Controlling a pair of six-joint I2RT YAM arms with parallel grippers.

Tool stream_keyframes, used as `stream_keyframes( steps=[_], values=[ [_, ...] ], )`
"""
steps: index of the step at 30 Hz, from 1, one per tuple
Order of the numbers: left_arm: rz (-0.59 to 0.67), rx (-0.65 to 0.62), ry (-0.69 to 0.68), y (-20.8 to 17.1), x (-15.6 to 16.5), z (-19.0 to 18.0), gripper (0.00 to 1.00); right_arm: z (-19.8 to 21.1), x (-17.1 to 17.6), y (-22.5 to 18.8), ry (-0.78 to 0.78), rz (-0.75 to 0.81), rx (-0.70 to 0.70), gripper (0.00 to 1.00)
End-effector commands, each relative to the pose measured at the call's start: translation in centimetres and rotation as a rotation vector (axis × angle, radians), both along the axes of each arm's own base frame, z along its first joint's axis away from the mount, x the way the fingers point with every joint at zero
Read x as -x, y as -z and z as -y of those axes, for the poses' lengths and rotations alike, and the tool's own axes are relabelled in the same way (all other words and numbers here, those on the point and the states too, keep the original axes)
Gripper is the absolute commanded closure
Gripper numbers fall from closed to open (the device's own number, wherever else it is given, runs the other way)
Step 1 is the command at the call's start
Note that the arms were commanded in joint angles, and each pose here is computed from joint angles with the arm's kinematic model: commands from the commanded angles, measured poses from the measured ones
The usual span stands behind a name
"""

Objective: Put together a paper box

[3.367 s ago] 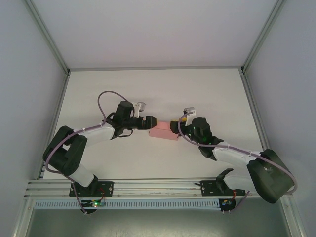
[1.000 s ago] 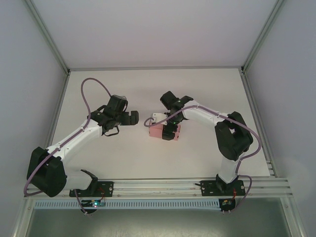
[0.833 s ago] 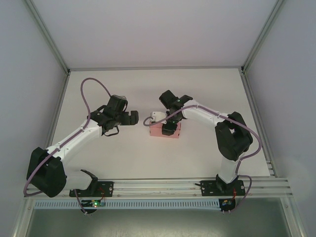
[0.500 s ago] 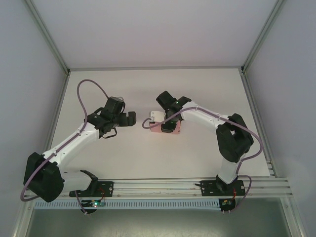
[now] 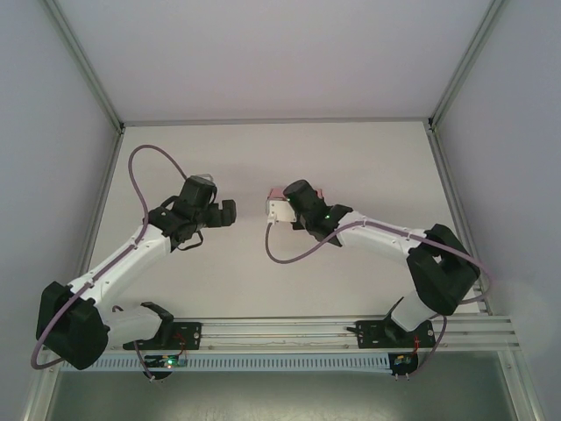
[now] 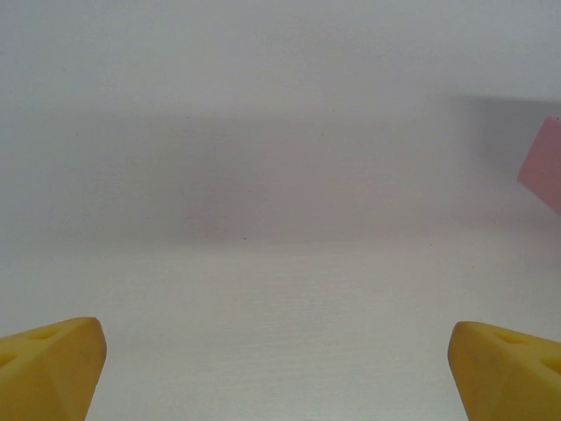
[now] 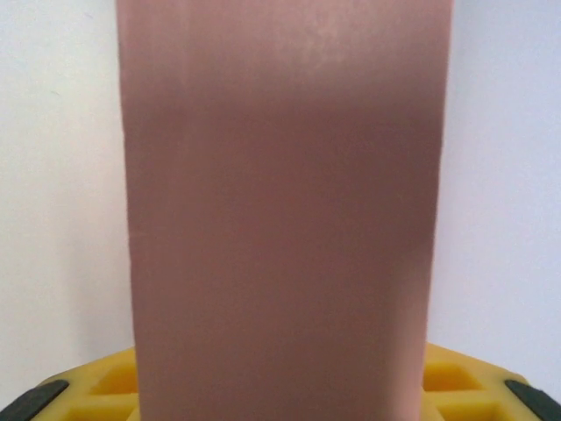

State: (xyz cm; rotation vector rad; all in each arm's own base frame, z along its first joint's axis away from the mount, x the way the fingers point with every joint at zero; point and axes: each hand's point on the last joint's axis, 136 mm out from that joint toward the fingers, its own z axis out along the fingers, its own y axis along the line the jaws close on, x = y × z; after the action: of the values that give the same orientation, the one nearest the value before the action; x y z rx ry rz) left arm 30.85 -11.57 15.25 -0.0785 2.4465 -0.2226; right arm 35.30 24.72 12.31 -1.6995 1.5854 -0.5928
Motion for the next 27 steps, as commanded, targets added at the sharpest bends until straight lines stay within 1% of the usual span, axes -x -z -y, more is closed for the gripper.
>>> stream_keyframes(
  steps=[1, 4, 6, 10, 13, 17, 21, 23, 26, 27],
  values=[
    [0.018, -0.027, -0.03, 0.1, -0.1, -1.1, 0.0, 0.4, -3.6, -1.8, 0.044, 0.208, 0.012, 0.66],
    [0.013, -0.024, -0.03, 0.2, -0.1, -1.0, 0.0, 0.7, -4.6, -0.2, 0.054, 0.24, 0.032, 0.64],
    [0.008, -0.024, -0.028, 0.4, -0.2, -1.0, 0.0, 0.5, -5.3, 0.7, 0.056, 0.251, 0.015, 0.61],
    [-0.005, -0.025, -0.028, 0.7, -0.2, -0.9, 0.0, 0.0, -6.0, 2.5, 0.046, 0.223, -0.023, 0.61],
    [-0.008, -0.025, -0.032, 0.9, -0.2, -1.0, 0.0, -1.3, -5.4, 3.5, 0.013, 0.19, -0.055, 0.6],
    [-0.014, -0.027, -0.033, 1.1, 0.0, -1.1, 0.0, -1.8, -4.7, 4.9, 0.0, 0.155, -0.055, 0.56],
    [-0.012, -0.029, -0.033, 1.1, -0.1, -1.1, 0.0, -1.6, -3.6, 6.4, -0.003, 0.104, -0.055, 0.51],
    [-0.013, -0.029, -0.036, 1.1, -0.1, -1.2, 0.0, -1.3, -3.1, 7.0, 0.008, 0.082, -0.046, 0.5],
    [-0.011, -0.026, -0.034, 1.0, -0.1, -1.2, 0.0, -1.0, -2.6, 7.1, 0.019, 0.07, -0.061, 0.47],
    [-0.013, -0.025, -0.033, 1.1, 0.0, -1.1, 0.0, -0.9, -2.5, 6.9, 0.024, 0.068, -0.074, 0.44]
  ],
)
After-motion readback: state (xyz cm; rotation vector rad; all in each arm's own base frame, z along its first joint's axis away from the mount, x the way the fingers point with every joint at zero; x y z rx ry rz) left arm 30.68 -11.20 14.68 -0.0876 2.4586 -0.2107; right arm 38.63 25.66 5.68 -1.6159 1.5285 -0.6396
